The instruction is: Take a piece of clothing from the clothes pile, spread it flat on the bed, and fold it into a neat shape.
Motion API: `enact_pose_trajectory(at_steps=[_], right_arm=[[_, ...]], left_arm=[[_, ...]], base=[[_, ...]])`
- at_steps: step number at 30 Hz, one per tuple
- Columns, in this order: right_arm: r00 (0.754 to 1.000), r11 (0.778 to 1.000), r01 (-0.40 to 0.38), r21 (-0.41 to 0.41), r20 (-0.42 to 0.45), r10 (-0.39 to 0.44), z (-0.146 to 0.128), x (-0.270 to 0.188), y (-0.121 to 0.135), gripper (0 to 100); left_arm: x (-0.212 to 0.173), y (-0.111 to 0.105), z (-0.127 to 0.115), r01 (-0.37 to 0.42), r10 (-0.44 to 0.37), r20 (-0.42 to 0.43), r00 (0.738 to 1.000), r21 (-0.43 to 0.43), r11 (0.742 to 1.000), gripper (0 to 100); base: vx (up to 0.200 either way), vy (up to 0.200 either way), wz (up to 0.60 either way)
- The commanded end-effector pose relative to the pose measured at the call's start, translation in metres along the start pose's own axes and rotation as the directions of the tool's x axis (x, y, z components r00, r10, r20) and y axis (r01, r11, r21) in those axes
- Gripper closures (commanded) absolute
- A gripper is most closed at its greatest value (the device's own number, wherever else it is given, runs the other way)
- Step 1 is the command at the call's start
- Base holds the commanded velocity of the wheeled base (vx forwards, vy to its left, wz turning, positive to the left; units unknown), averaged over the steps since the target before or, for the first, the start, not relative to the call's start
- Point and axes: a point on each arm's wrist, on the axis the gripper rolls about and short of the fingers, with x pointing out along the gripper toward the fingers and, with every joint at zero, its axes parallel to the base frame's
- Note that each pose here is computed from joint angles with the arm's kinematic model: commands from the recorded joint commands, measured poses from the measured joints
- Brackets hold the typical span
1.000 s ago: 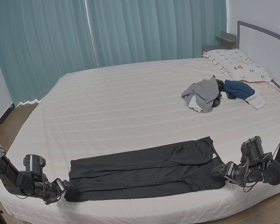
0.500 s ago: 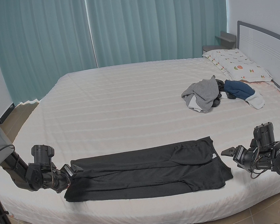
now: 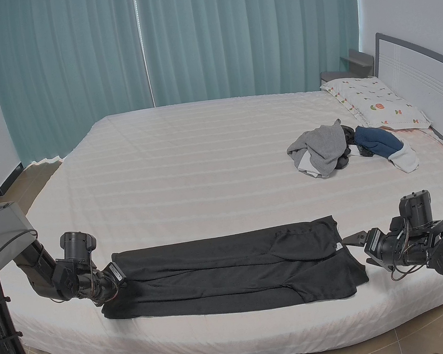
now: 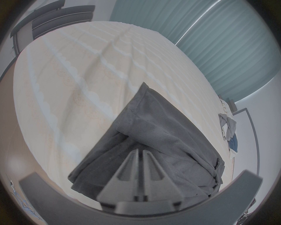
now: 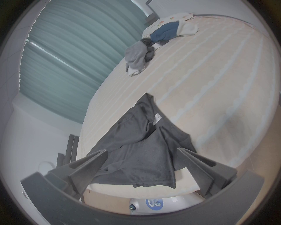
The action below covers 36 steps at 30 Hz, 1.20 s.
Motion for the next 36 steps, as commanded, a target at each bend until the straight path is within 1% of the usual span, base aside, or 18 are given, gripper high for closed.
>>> enact_pose_trajectory(at_steps=[1, 8, 13, 15, 19, 26, 27, 30, 33, 36], right_arm=[[0.998, 0.998, -0.005, -0.069, -0.056, 0.001, -0.001, 0.025, -0.007, 0], [0.994, 0.984, -0.033, -0.176, -0.112, 0.013, -0.002, 0.054, -0.016, 0], [0.993, 0.98, -0.051, -0.194, -0.11, 0.03, -0.006, 0.065, -0.02, 0], [0.994, 0.975, -0.06, -0.215, -0.101, 0.039, -0.006, 0.069, -0.021, 0], [0.994, 0.969, -0.053, -0.242, -0.102, 0.028, -0.007, 0.072, -0.025, 0], [0.995, 0.97, -0.061, -0.236, -0.089, 0.041, -0.003, 0.079, -0.024, 0], [0.995, 0.97, -0.061, -0.235, -0.087, 0.041, -0.002, 0.08, -0.024, 100], [0.996, 0.971, -0.06, -0.233, -0.076, 0.043, 0.0, 0.08, -0.024, 100], [0.998, 0.974, -0.054, -0.218, -0.049, 0.044, 0.009, 0.079, -0.026, 100], [0.999, 0.982, -0.047, -0.183, -0.036, 0.041, 0.013, 0.078, -0.029, 100]], left_arm=[[-0.004, 0.009, 0.007, -0.016, 0.017, 0.02, 1.0, -0.027, 0.999, 100], [-0.003, 0.01, 0.008, -0.02, 0.02, 0.021, 1.0, -0.036, 0.999, 100], [-0.003, 0.011, 0.008, -0.021, 0.021, 0.02, 1.0, -0.037, 0.999, 100], [-0.003, 0.011, 0.007, -0.023, 0.023, 0.018, 1.0, -0.038, 0.999, 100], [-0.003, 0.011, 0.007, -0.022, 0.023, 0.018, 1.0, -0.039, 0.999, 100], [-0.003, 0.011, 0.007, -0.022, 0.023, 0.017, 1.0, -0.036, 0.999, 100], [-0.003, 0.011, 0.006, -0.023, 0.024, 0.016, 1.0, -0.038, 0.999, 100], [-0.003, 0.011, 0.007, -0.021, 0.022, 0.018, 1.0, -0.036, 0.999, 100], [-0.003, 0.011, 0.007, -0.021, 0.022, 0.018, 1.0, -0.036, 0.999, 100], [-0.003, 0.01, 0.007, -0.02, 0.021, 0.017, 1.0, -0.035, 0.999, 100]], base=[[0.0, 0.0, 0.0], [0.0, 0.0, 0.0], [0.0, 0.0, 0.0], [0.0, 0.0, 0.0], [0.0, 0.0, 0.0], [0.0, 0.0, 0.0], [0.0, 0.0, 0.0], [0.0, 0.0, 0.0], [0.0, 0.0, 0.0], [0.0, 0.0, 0.0]])
